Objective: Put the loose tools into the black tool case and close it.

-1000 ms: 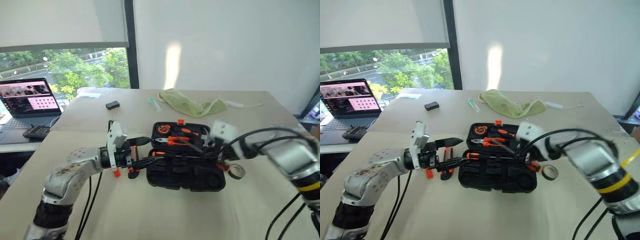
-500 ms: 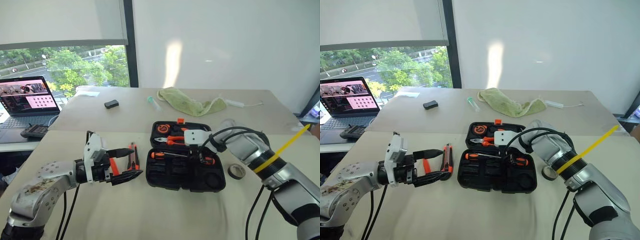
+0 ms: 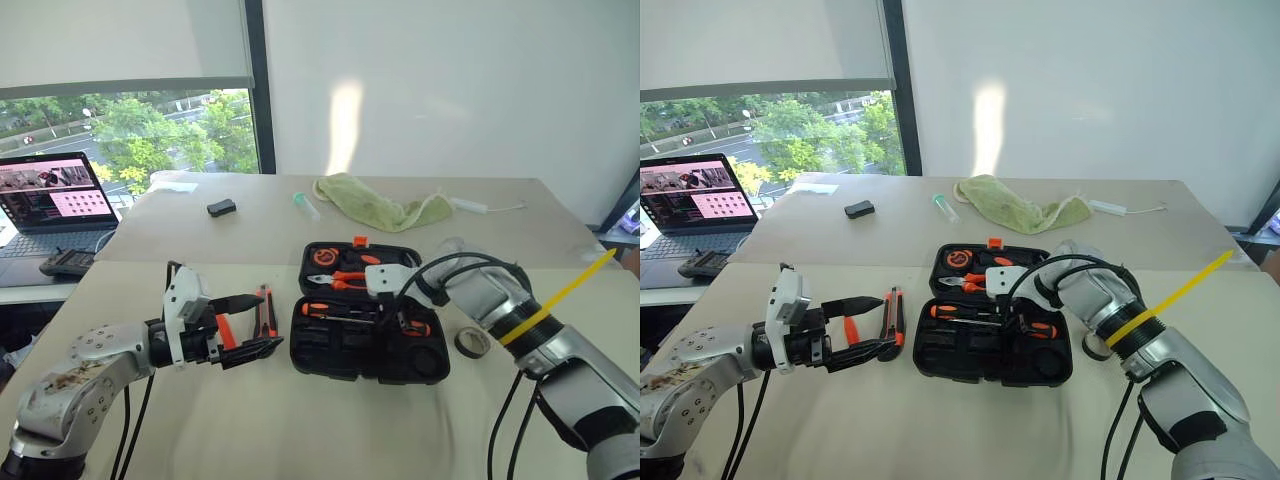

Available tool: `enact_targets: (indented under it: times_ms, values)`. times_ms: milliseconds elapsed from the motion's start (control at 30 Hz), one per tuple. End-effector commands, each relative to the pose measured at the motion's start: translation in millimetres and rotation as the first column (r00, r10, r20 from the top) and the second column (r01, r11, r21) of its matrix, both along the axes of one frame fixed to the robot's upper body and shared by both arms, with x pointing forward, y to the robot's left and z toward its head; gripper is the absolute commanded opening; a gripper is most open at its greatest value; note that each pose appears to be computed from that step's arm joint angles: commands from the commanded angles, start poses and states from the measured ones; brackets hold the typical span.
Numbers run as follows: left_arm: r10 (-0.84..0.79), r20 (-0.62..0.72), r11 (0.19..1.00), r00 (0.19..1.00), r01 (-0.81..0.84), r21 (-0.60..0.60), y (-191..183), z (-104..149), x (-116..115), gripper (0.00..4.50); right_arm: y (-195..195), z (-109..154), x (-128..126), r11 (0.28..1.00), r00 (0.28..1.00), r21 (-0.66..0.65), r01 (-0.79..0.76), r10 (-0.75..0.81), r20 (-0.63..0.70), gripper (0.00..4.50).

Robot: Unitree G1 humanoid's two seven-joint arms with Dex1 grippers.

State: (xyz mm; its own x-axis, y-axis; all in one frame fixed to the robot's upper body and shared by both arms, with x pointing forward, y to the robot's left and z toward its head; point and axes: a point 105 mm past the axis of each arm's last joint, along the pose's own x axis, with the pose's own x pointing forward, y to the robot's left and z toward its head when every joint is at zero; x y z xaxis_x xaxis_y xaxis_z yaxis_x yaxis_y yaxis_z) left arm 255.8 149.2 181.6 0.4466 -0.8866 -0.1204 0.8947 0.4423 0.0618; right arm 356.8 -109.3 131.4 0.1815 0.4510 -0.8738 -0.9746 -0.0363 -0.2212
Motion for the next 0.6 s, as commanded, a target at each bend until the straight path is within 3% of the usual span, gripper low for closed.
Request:
enact_targets:
  times_ms: [33,100,167,300,433,600]
  values:
    - [-0.028,0.056,1.000,0.998,0.028,0.007,-6,8,-5,4.50,-7,-5,6,1.000,1.000,-0.022,0.005,-0.005,0.003,0.75]
    - [-0.028,0.055,1.000,0.998,0.027,0.011,-5,7,-5,4.50,-7,-7,5,0.999,1.000,-0.027,-0.019,0.019,0.002,0.75]
    - [-0.028,0.053,1.000,0.998,0.028,0.013,-5,6,-5,4.50,-5,-5,7,0.999,0.999,-0.017,-0.036,0.037,0.025,1.76]
    - [-0.026,0.051,1.000,0.998,0.026,0.012,-5,5,-6,4.50,2,10,5,0.996,0.998,0.071,-0.050,0.047,0.045,3.02]
    - [-0.017,0.049,1.000,0.999,0.016,0.013,-4,4,-6,4.50,6,39,-10,0.972,0.996,0.218,-0.090,0.084,0.038,3.02]
    - [0.018,0.055,1.000,0.998,-0.018,-0.001,-2,2,-2,4.50,0,68,-23,0.883,0.993,0.469,0.014,-0.067,0.095,1.63]
